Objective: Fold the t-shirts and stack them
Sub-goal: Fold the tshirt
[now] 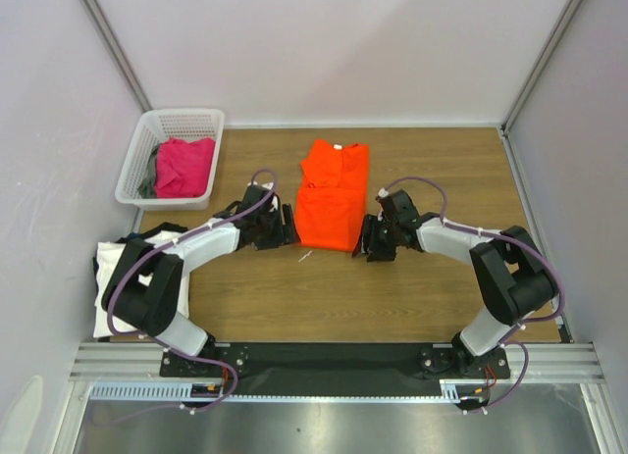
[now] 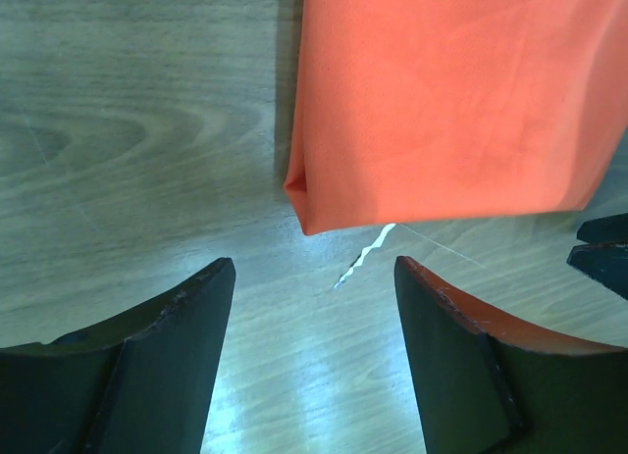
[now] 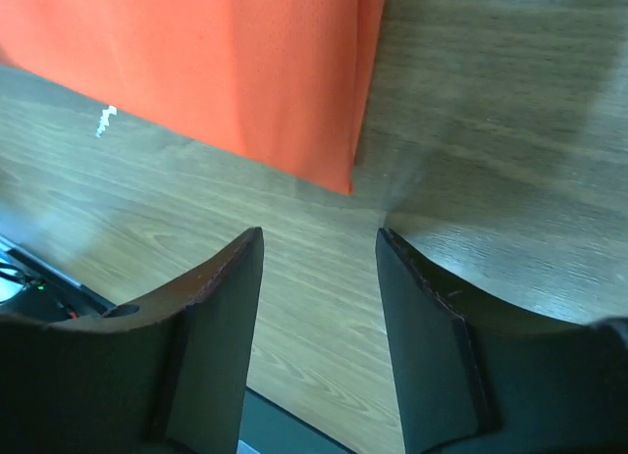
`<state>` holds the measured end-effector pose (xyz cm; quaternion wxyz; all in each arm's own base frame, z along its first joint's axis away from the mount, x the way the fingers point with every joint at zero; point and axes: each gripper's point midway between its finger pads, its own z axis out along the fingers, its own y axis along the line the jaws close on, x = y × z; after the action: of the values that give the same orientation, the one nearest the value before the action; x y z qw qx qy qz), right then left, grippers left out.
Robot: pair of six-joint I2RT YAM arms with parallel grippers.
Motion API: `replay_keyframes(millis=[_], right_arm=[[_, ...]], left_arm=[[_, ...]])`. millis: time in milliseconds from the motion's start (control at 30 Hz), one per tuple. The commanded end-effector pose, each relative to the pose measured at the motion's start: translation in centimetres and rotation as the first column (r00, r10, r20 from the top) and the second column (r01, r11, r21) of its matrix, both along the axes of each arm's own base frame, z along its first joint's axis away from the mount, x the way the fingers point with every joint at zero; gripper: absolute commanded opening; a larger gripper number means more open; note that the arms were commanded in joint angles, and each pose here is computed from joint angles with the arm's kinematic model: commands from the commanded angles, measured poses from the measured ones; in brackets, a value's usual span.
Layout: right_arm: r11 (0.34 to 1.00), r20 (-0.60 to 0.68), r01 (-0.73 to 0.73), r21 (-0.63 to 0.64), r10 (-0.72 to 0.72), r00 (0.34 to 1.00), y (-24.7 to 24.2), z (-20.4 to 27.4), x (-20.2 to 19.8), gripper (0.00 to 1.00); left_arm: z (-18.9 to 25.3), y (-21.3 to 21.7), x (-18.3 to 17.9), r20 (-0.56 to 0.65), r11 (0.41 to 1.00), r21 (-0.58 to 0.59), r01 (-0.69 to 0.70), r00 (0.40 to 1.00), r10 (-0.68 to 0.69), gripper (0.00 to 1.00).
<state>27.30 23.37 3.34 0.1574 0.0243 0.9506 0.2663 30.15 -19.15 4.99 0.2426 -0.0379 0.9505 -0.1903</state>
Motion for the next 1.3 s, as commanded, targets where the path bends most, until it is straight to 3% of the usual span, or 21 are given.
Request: replay_keyframes(millis=[0, 167, 500, 667, 767, 800, 867, 900, 1167, 1267], right_arm=[[0.998, 0.065, 0.053, 0.042, -0.056, 0.996, 0.7, 0.4, 1.9, 0.54], [0.997, 0.079, 0.057, 0.058, -0.062, 0.995, 1.4, 0.1, 2.7, 0.53], [0.996, 0.068, 0.081, 0.023, -0.082, 0.994, 0.9, -1.2, 3.1, 0.40], [0.996, 0.066, 0.085, 0.009, -0.085, 0.994, 0.6, -1.5, 3.1, 0.22], [0.997, 0.066, 0.078, 0.006, -0.078, 0.995, 0.7, -1.5, 3.2, 0.11], [0.997, 0.068, 0.077, 0.002, -0.077, 0.995, 0.6, -1.4, 3.3, 0.04], [0.998, 0.070, 0.070, -0.005, -0.069, 0.995, 0.5, -1.4, 3.2, 0.00], [0.998, 0.073, 0.070, -0.010, -0.069, 0.995, 0.4, -1.2, 3.1, 0.00], [0.999, 0.042, 0.042, -0.032, -0.040, 0.998, -1.1, -0.1, -0.6, 0.00], [0.999, 0.045, 0.028, -0.029, -0.027, 0.999, -1.7, 0.7, -2.5, 0.00]], left_arm=[[0.8, -1.3, 1.3, 0.074, 0.996, -0.084, -0.040, 0.996, 0.047, 0.72], [-0.3, -1.1, 1.5, 0.064, 0.995, -0.075, -0.064, 0.996, 0.069, 0.69], [-1.8, -2.4, 2.1, 0.025, 0.989, -0.126, -0.077, 0.996, 0.080, 0.59], [-2.1, -2.2, 2.2, 0.031, 0.989, -0.117, -0.089, 0.995, 0.093, 0.50], [-2.7, -1.7, 2.4, 0.034, 0.990, -0.090, -0.108, 0.993, 0.111, 0.35], [-2.9, -1.5, 2.2, 0.029, 0.990, -0.081, -0.112, 0.993, 0.115, 0.25], [-3.0, -1.2, 2.2, 0.034, 0.992, -0.066, -0.112, 0.993, 0.114, 0.14], [-3.1, -1.0, 2.0, 0.028, 0.993, -0.056, -0.108, 0.994, 0.110, 0.00], [-1.8, 0.4, -1.5, 0.017, 0.999, 0.028, -0.017, 1.000, 0.017, 0.00], [-2.2, 1.4, -5.1, -0.042, 0.994, 0.105, 0.034, 0.999, -0.030, 0.00]])
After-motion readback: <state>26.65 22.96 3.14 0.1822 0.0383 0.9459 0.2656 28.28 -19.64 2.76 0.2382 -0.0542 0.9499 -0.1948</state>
